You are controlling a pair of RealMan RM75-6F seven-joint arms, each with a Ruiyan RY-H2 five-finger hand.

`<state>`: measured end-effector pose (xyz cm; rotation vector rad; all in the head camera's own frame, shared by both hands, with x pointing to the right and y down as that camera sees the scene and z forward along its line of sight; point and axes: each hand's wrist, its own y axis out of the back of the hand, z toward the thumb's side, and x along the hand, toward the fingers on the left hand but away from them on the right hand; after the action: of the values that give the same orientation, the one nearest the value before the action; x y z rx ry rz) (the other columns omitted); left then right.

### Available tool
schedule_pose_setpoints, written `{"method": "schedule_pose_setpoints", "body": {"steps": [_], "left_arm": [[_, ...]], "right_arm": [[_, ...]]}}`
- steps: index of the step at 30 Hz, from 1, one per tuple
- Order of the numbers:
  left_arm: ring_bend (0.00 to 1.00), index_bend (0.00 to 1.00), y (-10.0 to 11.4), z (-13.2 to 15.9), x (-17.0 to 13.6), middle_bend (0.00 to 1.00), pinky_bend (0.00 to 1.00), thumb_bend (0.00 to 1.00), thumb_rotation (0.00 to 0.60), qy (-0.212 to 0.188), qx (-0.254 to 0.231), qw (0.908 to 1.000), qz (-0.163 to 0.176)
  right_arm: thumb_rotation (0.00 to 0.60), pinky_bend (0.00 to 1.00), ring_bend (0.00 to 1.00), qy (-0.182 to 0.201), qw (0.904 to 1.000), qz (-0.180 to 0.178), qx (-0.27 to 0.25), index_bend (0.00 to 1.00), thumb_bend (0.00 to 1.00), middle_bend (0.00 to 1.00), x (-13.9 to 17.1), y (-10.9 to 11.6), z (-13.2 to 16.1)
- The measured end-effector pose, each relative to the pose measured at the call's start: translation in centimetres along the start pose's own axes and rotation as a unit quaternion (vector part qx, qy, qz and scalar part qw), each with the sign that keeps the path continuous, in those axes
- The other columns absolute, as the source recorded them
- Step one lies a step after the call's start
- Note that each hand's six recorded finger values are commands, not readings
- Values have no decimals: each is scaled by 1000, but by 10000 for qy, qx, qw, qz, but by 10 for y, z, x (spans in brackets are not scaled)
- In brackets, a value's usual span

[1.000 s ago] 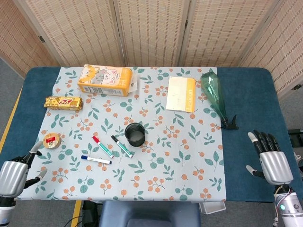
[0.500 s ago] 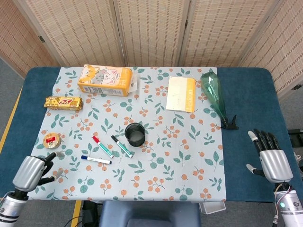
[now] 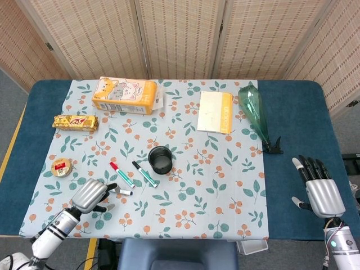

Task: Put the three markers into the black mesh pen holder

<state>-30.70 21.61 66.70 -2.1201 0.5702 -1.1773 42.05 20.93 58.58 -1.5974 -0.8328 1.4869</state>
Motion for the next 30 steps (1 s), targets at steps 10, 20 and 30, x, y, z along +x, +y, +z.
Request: {"method": "schedule_pose_setpoints", "body": {"steps": [10, 20, 30], "left_arm": [[966, 484, 1, -8, 31, 1000, 983, 266, 600, 27, 163, 9998, -118], [966, 491, -10, -24, 34, 1000, 983, 302, 600, 211, 136, 9993, -268], [966, 517, -20, -32, 40, 1000, 983, 335, 600, 254, 170, 9990, -329]], "right_arm": [[600, 0, 1, 12, 10000, 52, -36, 3, 108, 0, -1, 0, -3], [600, 0, 0, 90, 9999, 78, -45, 3, 108, 0, -1, -1, 0], [600, 0, 1, 144, 9998, 82, -62, 3, 108, 0, 2, 0, 2]]}}
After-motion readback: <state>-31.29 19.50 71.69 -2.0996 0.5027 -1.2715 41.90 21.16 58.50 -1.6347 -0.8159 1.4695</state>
